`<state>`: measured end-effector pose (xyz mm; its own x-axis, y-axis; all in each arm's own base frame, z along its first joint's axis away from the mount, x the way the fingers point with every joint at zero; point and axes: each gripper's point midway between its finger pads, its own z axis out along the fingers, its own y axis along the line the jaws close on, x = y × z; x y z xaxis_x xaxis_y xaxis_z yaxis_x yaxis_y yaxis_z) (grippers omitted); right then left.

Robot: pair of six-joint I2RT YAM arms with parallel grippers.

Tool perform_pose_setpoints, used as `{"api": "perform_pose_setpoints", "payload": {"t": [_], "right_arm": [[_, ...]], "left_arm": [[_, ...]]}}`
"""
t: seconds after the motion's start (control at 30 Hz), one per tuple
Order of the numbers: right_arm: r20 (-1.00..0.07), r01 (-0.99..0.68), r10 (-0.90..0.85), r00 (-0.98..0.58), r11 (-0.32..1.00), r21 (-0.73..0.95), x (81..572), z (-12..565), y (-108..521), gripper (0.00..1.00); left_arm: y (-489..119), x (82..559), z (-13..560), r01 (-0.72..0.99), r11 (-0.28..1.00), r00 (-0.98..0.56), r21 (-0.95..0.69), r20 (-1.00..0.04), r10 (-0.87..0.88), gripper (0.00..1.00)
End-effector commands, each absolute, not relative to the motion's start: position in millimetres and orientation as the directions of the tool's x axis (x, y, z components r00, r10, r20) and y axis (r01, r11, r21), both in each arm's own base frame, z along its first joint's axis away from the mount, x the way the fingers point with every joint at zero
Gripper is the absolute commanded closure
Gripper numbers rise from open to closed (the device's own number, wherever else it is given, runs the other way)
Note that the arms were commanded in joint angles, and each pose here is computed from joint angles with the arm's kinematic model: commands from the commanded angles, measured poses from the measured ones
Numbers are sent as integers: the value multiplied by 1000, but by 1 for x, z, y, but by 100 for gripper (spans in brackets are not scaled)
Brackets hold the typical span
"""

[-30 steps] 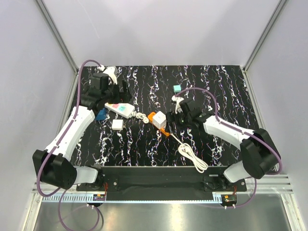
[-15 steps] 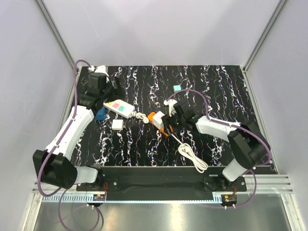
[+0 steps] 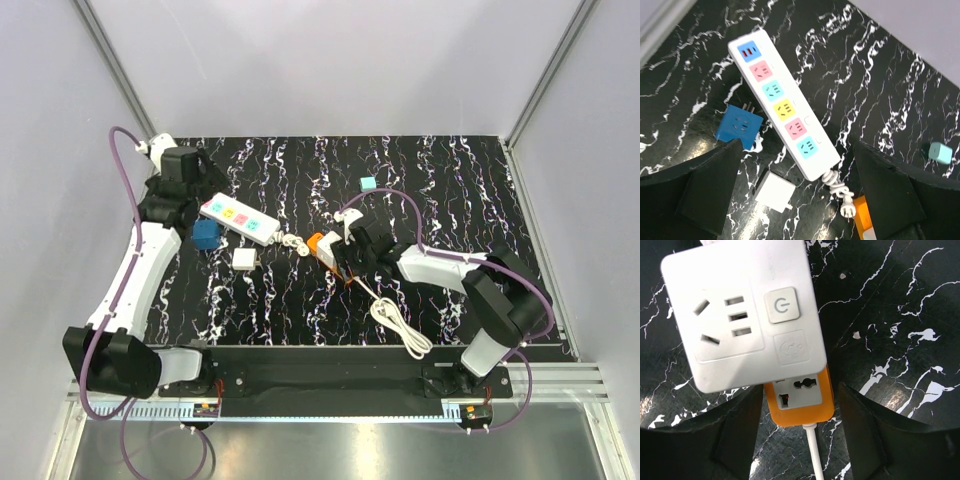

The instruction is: Insert the plug

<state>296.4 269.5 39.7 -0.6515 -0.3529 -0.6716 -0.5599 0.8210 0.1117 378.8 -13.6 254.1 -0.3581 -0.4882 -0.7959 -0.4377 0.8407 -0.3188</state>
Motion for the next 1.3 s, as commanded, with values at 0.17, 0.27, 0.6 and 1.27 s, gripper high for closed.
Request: {"api": "perform_pose_setpoints", "payload": {"t": [0.17, 0.27, 0.6, 1.27], "right_arm": [[-704, -380, -248, -665, 925, 32, 313, 35, 242, 48], [-688, -335, -228, -688, 942, 22, 316, 36, 234, 48], [-612, 57, 100, -784, 994, 90, 340, 35, 134, 47], [-724, -34, 184, -665, 961, 276, 369, 159, 120, 8]], "left_arm": [[44, 366, 288, -675, 650, -109, -349, -825, -555, 1], [61, 353, 275, -756, 614, -156, -225, -850, -503, 1], [74, 346, 245, -779, 627, -311, -5, -866, -392, 1], [13, 348, 109, -283, 959, -712, 7, -672, -205, 11]]}}
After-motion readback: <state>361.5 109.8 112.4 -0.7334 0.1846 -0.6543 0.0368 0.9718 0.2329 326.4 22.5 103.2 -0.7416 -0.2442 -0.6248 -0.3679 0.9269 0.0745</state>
